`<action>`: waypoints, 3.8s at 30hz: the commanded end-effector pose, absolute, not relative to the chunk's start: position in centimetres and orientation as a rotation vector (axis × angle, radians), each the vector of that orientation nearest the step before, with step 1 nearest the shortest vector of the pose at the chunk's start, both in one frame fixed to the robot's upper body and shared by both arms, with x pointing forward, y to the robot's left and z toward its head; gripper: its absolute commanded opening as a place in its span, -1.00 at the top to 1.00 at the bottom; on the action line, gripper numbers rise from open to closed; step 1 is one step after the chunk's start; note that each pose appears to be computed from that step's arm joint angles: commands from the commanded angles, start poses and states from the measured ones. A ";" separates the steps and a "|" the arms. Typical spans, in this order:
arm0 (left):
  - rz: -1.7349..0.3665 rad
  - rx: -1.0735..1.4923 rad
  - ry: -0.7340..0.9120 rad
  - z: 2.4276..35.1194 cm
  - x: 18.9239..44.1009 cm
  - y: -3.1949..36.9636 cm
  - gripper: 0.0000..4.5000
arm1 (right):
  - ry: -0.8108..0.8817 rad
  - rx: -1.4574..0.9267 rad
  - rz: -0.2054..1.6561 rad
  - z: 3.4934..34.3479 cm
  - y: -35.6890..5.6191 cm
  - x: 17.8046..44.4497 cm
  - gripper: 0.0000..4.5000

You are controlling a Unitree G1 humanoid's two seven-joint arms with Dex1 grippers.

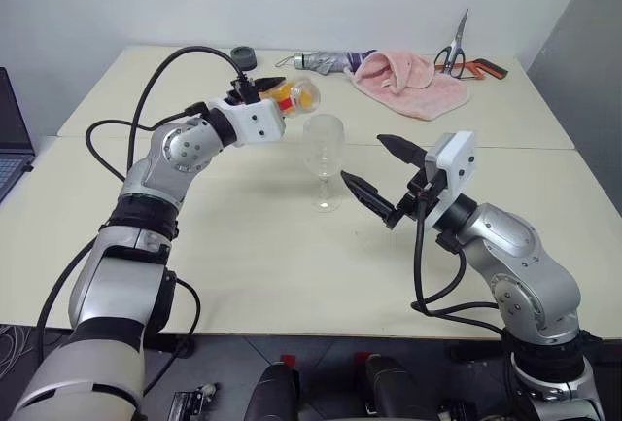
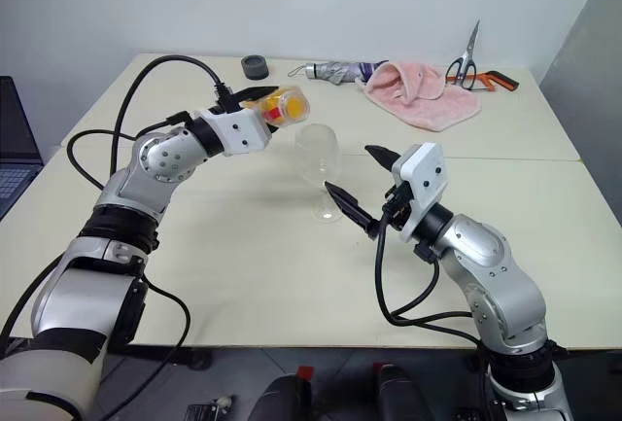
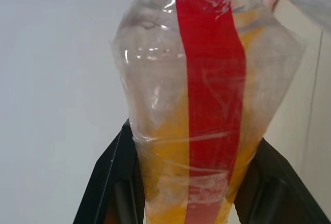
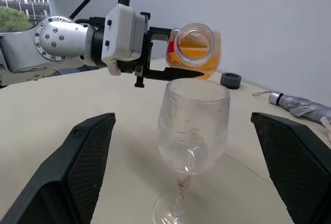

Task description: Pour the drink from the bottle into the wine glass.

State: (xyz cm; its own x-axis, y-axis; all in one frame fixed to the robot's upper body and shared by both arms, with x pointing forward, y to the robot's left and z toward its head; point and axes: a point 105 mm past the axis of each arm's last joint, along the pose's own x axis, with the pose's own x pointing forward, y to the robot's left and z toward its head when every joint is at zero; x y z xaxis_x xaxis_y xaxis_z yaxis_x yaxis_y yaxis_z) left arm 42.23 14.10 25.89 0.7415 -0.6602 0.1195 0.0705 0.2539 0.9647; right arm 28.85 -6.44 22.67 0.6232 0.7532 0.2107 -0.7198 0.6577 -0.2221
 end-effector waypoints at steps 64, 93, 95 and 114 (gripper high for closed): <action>-0.373 1.452 -0.832 30.0 41.6 14.1 0.24 | -0.313 -0.136 0.909 22.2 -5.5 27.8 -1.00; -0.352 1.485 -0.829 30.5 42.2 14.3 0.24 | -0.282 -0.202 0.854 22.6 -7.9 27.1 -1.00; -0.351 1.485 -0.830 30.5 42.2 14.2 0.24 | -0.276 -0.207 0.841 22.6 -8.1 27.0 -1.00; -0.344 1.497 -0.857 31.0 42.2 13.7 0.24 | -0.246 -0.190 0.846 21.8 -7.6 26.6 -1.00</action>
State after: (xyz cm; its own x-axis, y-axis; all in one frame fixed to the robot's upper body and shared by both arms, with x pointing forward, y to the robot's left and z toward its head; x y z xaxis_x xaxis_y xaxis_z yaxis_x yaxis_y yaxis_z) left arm 42.64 13.87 28.81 0.7008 -0.6788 0.2193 -0.2390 0.0662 0.9688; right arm 27.48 -8.08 20.77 0.6630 0.7421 0.0984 -0.7091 0.6647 -0.2353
